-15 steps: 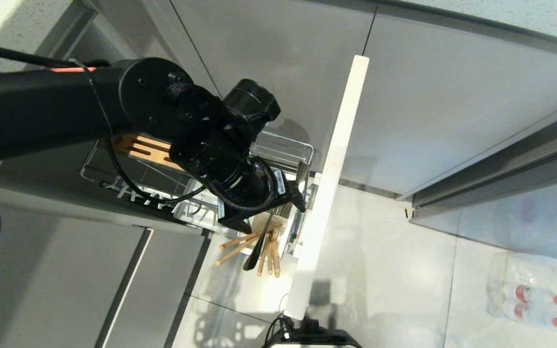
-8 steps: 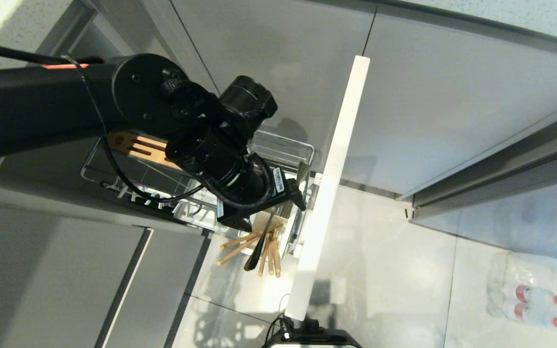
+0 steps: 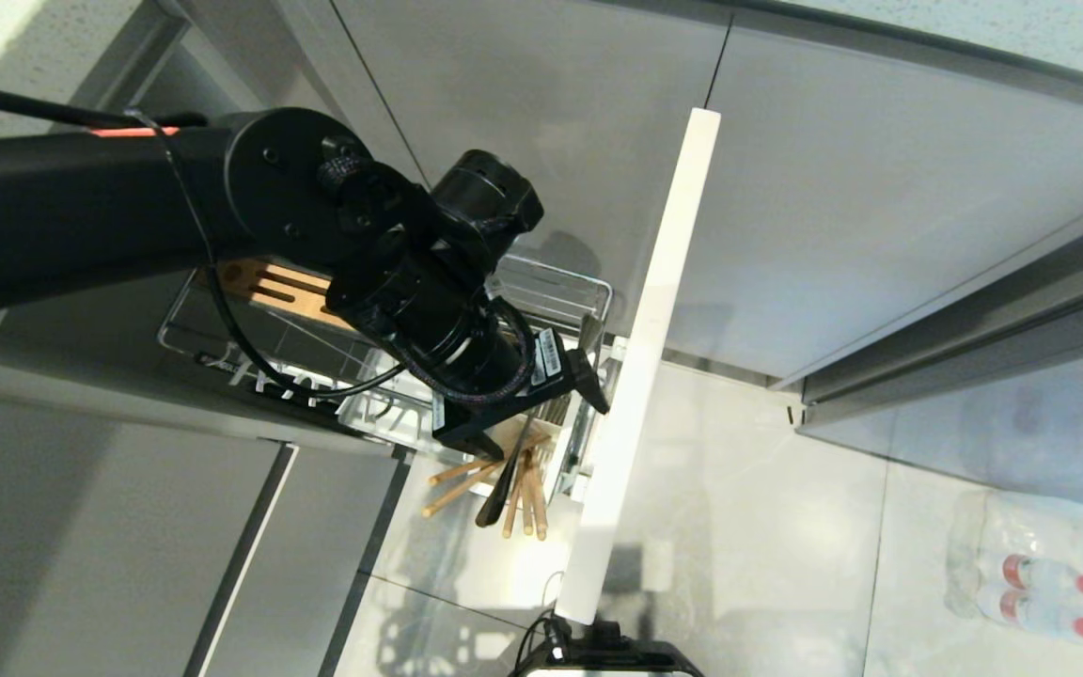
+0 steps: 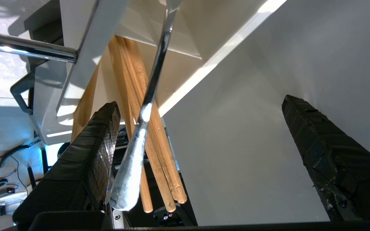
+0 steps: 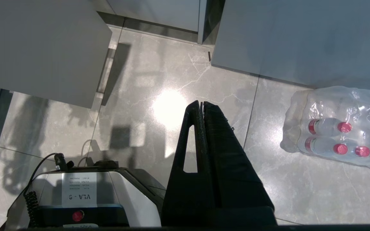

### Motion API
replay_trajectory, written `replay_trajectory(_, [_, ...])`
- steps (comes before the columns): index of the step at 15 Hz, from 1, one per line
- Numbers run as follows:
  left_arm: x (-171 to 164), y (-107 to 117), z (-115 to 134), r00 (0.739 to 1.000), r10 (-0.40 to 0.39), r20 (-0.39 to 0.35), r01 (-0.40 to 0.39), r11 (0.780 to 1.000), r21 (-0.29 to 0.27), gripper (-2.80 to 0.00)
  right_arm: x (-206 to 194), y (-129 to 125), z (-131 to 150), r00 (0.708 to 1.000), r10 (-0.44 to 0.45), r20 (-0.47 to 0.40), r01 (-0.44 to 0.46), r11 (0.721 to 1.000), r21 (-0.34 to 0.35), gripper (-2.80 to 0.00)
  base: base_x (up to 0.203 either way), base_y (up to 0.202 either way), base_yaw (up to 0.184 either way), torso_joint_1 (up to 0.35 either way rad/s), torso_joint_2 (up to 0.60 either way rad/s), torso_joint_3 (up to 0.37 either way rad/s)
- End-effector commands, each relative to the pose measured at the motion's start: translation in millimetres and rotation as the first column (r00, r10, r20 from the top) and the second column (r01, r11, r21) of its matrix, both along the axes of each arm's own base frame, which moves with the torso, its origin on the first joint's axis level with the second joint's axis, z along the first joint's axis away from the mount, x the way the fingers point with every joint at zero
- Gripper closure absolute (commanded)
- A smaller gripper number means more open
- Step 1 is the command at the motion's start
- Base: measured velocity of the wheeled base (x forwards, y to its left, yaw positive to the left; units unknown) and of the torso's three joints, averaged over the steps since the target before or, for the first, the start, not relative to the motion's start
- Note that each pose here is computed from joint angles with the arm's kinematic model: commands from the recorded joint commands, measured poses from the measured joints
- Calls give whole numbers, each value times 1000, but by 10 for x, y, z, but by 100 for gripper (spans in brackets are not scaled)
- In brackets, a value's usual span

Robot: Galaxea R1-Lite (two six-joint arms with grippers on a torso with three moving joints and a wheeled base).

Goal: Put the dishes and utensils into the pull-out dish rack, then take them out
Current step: Take the spoon out of the cupboard

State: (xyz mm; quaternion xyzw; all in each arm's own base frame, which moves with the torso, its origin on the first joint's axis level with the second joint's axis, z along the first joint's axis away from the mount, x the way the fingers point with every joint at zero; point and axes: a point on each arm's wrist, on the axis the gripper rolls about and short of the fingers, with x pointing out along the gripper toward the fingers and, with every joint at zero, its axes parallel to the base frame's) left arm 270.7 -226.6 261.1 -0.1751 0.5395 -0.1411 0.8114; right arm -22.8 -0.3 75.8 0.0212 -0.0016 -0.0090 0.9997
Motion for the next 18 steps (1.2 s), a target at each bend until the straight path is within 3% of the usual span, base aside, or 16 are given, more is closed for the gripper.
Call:
replay_trajectory(1, [9, -8, -24, 1000, 4, -11, -4, 1000, 5, -280, 1, 0, 1, 1000, 0, -1, 0, 1000, 1, 0, 0, 0, 0, 0, 0, 0])
replay_trajectory(10, [43, -22, -73, 1000, 8, -20, -7, 1000, 15, -280, 1, 0, 1, 1000, 0, -1, 0, 1000, 1, 0, 0, 0, 0, 0, 0, 0])
replay_trajectory(11, [43, -22, -73, 1000, 8, -20, -7, 1000, 15, 0, 1, 0, 1, 1000, 0, -1, 0, 1000, 1, 0, 0, 0, 0, 0, 0, 0])
replay_trajectory(18, [46, -31, -84, 1000, 7, -22, -7, 1000, 18, 0, 1, 0, 1, 1000, 1, -1, -1, 1000, 1, 0, 0, 0, 0, 0, 0, 0])
